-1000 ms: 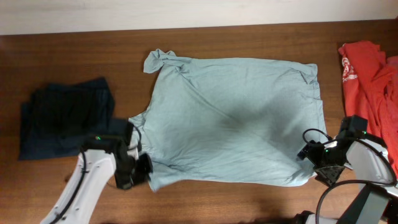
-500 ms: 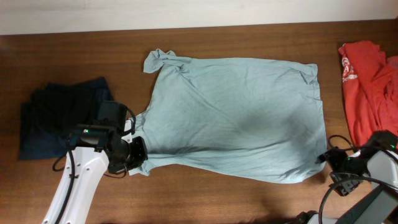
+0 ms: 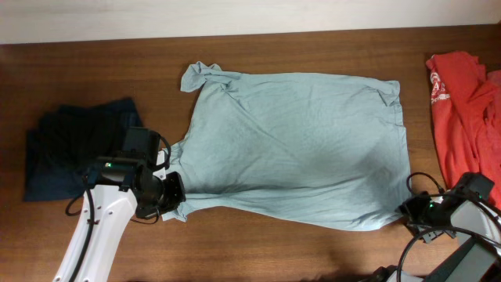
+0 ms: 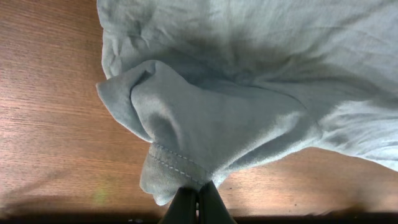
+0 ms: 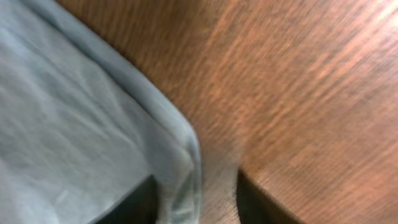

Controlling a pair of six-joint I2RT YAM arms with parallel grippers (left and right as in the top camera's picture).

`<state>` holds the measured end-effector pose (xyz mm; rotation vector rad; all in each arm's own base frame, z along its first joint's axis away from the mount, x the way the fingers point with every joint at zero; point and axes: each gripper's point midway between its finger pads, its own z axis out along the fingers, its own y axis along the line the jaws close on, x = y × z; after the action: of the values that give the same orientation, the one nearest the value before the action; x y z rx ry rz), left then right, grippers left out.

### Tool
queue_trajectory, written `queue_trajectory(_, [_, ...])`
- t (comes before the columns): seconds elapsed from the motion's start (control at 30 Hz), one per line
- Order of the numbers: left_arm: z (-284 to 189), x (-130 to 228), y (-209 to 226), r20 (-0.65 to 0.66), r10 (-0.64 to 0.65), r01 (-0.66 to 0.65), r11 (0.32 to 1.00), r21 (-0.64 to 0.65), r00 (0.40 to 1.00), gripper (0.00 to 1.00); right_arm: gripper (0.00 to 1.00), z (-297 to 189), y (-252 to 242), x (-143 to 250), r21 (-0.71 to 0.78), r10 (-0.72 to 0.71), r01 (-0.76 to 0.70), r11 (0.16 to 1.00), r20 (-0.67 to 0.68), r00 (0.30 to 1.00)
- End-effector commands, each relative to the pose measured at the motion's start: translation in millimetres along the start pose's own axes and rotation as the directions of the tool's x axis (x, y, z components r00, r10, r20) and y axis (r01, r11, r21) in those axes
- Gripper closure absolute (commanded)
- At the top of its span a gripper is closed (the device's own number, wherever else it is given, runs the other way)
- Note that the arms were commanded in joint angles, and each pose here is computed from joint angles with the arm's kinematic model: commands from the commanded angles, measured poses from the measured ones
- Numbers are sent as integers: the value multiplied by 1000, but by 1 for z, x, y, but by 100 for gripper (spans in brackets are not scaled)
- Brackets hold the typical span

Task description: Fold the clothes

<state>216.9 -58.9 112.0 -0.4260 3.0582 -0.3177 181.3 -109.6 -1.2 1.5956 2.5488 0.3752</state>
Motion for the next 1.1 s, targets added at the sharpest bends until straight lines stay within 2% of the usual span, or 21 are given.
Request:
queue_trajectory(0.0, [-4, -3, 0, 22, 23, -23, 1000, -6, 1000, 99, 63, 13, 2, 25, -45, 4, -8, 999, -99, 995])
queue_trajectory(0.07, [-4, -3, 0, 20, 22, -22, 1000, -7, 1000, 99, 60, 12, 4, 29, -62, -2, -5, 998, -118, 993])
queue_trajectory(0.17, [-4, -2, 1, 16, 22, -22, 1000, -8, 1000, 99, 46, 11, 2, 37, -52, 8, -16, 999, -149, 989])
queue_trajectory(0.23, [-4, -1, 1, 14, 21, -21, 1000, -9, 1000, 99, 41, 11, 1, 41, -47, 10, -18, 999, -163, 987])
queue_trajectory(0.27, [-4, -1, 1, 13, 21, -21, 1000, -9, 1000, 99, 42, 11, 1, 40, -47, 9, -17, 999, -162, 987])
queue_trajectory(0.3, [-4, -1, 1, 14, 21, -21, 1000, -9, 1000, 99, 45, 11, 1, 40, -48, 8, -16, 999, -160, 987])
queue_trajectory(0.37, [-4, -2, 1, 15, 21, -21, 1000, -9, 1000, 100, 86, 11, 1, 39, -51, 2, -10, 999, -156, 988])
queue_trajectory(0.4, [-4, -2, 1, 15, 21, -21, 1000, -9, 1000, 99, 95, 11, 2, 38, -55, -13, 5, 998, -151, 989])
queue_trajectory(0.73, [-4, -2, 1, 14, 21, -21, 1000, -10, 1000, 99, 96, -31, 20, 25, -87, -121, 112, 990, -105, 987])
queue_trajectory(0.93, [-4, -3, 2, 20, 22, -22, 1000, -15, 1000, 100, 95, -73, 36, 9, -101, -172, 173, 980, 24, 985])
queue_trajectory(1.07, [-4, -3, 2, 20, 22, -22, 1000, -15, 1000, 99, 95, -78, 30, 1, -51, -149, 153, 987, 70, 986])
